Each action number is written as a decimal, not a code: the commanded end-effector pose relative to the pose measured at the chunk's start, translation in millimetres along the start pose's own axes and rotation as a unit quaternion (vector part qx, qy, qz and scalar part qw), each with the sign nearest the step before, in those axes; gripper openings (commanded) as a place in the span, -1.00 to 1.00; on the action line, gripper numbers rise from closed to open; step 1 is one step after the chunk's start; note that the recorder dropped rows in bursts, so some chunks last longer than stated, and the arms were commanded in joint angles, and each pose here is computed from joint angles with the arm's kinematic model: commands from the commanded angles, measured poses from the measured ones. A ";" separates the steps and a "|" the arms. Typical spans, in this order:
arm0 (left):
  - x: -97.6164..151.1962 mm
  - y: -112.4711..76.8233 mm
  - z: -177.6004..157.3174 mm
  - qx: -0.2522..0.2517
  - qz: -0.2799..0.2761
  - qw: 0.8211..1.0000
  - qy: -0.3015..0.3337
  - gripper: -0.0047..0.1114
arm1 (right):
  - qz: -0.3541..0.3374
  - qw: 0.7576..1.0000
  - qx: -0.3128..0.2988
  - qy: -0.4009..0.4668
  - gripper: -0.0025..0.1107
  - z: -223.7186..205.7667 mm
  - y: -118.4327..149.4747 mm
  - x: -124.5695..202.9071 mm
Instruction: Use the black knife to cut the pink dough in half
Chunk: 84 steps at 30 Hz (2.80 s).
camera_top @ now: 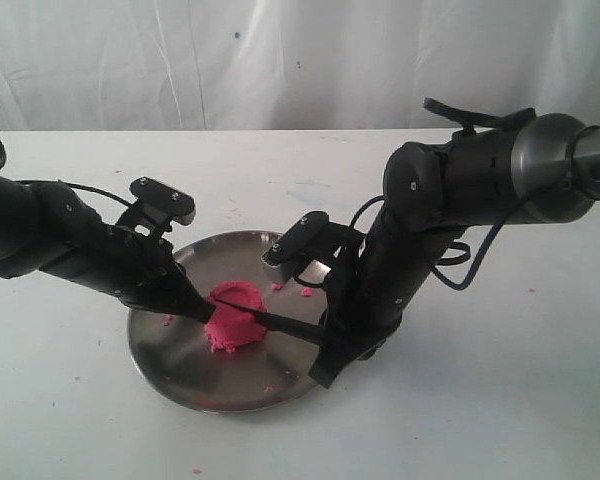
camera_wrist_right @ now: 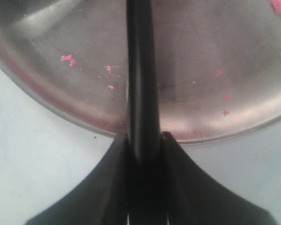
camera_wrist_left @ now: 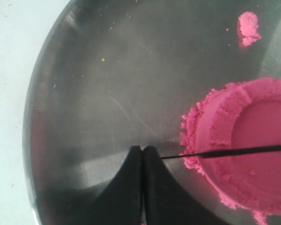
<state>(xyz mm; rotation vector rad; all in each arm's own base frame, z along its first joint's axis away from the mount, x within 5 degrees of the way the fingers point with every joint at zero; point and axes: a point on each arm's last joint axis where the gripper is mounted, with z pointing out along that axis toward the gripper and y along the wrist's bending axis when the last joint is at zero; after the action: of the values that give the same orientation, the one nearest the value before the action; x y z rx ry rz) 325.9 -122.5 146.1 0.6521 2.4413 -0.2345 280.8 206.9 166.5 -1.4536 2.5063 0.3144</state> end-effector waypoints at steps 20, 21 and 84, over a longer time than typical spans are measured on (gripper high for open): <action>5.2 -2.9 1.9 0.019 -0.011 1.000 0.018 -0.92 | 0.016 1.000 -0.012 0.022 -0.96 25.3 -4.3 3.9; 5.2 -2.9 1.9 0.019 -0.011 1.000 0.018 -0.92 | 0.016 1.000 -0.012 0.022 -0.96 25.3 -4.3 3.9; 8.7 -4.2 31.6 0.051 -0.019 0.997 0.061 -0.92 | 0.024 0.998 -0.037 0.038 -0.96 20.9 -1.1 2.1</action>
<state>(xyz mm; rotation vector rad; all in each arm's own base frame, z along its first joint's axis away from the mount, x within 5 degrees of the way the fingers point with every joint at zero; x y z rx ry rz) 340.4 -132.7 139.3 0.6582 2.4777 -0.3118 284.1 211.1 151.1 -1.4197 2.6120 0.3684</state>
